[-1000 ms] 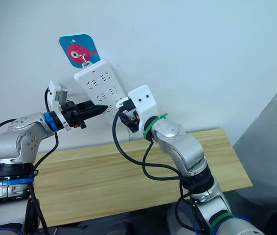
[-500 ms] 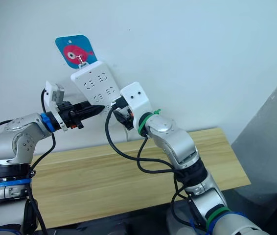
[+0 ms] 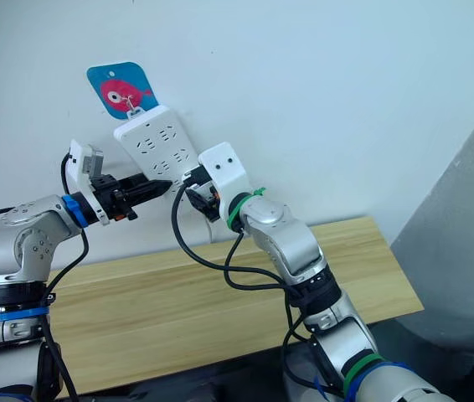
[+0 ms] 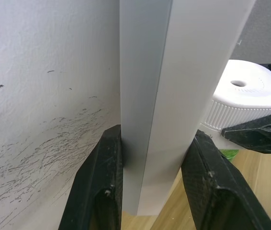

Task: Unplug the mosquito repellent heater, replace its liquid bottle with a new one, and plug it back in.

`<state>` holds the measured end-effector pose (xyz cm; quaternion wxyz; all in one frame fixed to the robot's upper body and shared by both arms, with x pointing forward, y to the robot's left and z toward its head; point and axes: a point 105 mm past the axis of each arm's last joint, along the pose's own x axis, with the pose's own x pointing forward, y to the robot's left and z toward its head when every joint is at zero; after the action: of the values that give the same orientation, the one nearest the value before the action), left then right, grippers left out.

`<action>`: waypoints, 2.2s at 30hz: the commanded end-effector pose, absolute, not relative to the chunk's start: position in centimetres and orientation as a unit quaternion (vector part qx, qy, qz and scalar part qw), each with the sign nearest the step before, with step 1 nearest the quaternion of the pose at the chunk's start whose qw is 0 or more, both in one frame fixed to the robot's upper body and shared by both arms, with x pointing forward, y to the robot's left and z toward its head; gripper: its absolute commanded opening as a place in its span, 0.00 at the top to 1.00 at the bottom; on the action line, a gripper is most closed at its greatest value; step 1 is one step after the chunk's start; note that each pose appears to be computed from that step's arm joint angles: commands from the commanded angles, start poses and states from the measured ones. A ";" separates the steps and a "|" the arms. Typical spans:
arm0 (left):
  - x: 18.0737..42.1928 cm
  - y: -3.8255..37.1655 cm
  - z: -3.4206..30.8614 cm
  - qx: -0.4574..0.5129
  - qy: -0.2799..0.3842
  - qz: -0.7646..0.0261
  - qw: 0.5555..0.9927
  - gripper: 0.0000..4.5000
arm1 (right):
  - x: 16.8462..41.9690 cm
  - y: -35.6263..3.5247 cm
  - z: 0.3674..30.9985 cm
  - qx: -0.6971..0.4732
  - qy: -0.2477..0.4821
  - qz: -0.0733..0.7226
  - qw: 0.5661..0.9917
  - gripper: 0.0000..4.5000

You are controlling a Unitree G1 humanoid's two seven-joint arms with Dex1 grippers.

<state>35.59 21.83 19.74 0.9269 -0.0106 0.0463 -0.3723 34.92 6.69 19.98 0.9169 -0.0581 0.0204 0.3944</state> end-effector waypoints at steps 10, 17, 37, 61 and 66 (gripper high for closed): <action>34.3 17.7 20.3 -0.015 0.031 -0.461 0.887 0.71 | 34.2 9.5 21.3 -0.055 0.002 0.425 0.904 0.34; 34.7 18.5 20.1 0.010 0.028 -0.443 0.896 0.71 | 34.0 9.3 21.7 -0.048 -0.007 0.425 0.904 0.34; 36.3 20.9 19.9 0.071 0.004 -0.409 0.910 0.71 | 31.0 4.2 21.9 -0.081 -0.003 0.415 0.906 0.00; 33.1 27.5 19.6 0.173 0.014 -0.326 0.929 0.00 | 26.5 1.8 21.1 -0.152 -0.084 0.576 0.799 0.04; 29.2 28.6 19.8 0.212 0.026 -0.345 0.914 0.00 | 27.2 2.7 20.5 -0.156 -0.084 0.588 0.789 0.38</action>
<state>30.18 28.84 17.78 0.9207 0.1917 0.0567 -0.3351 27.54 2.13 19.28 0.7993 -0.1498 -0.0508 0.5797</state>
